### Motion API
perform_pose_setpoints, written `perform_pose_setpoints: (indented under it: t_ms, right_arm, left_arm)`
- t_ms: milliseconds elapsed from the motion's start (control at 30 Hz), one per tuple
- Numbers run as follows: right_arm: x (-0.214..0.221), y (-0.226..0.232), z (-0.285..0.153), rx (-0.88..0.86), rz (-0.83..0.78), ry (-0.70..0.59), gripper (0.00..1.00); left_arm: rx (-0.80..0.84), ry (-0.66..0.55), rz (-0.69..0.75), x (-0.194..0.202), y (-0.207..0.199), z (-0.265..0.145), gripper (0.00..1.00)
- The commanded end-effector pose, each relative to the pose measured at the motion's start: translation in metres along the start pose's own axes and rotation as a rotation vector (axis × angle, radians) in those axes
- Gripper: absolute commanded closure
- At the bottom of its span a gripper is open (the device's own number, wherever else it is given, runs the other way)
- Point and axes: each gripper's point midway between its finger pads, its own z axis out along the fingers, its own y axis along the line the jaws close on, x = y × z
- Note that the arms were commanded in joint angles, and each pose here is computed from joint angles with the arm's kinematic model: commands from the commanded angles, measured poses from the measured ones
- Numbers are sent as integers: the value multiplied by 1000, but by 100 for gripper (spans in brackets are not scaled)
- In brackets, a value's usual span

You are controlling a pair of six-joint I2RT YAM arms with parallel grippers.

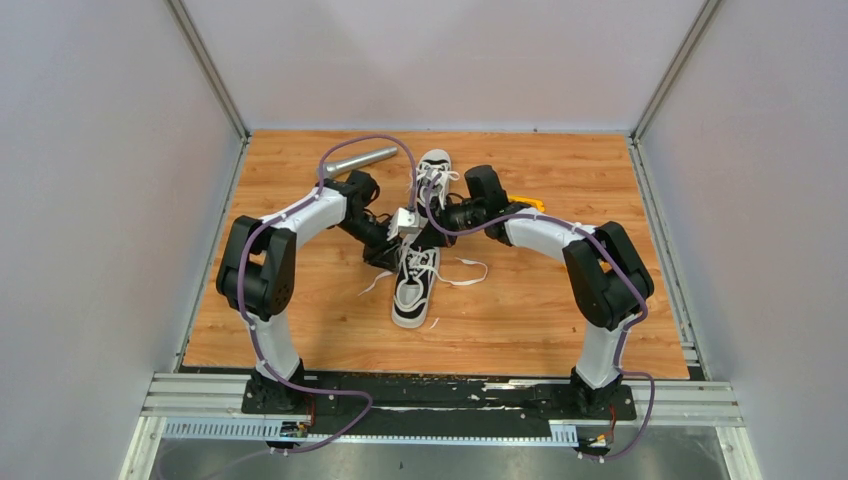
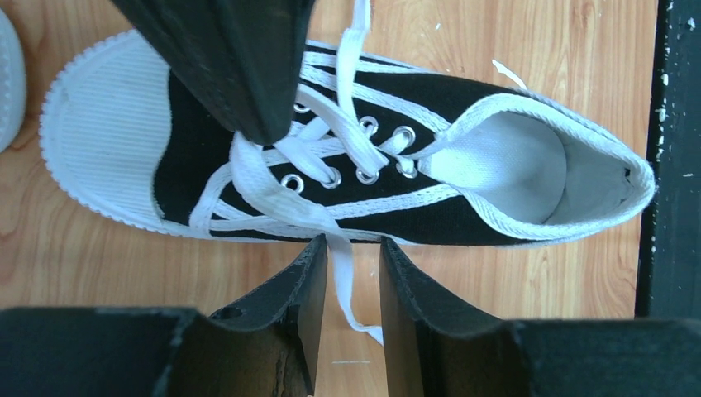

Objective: Tie the shoes
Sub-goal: Wrap the shoelace around the shoelace.

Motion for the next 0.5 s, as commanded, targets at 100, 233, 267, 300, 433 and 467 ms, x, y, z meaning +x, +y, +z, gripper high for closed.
perform_pose_setpoints:
  t_ms: [100,233,267,300,433,467]
  right_arm:
    - [-14,-2,1,-20,-29,-45,98]
    - [-13,-2,1,-18,-35,-45,98]
    - [-13,-1,1,-20,-39,-44,98]
    - [-12,-1,0,-20,-45,-42,97]
    - [-8,8,-7,-47,-115,-24,93]
    - [-7,11,-10,-59,-159,-17,91]
  left_arm:
    - [25,8,-10,-2,-7,2,76]
    - [-25,4,-36,-6,1,1,95]
    - [-43,-1,-49,-7,3,1,99]
    - [-68,0,-39,-9,7,-2,100]
    - [-151,13,-58,-11,12,-17,100]
    - [-167,13,-70,-11,14,-23,100]
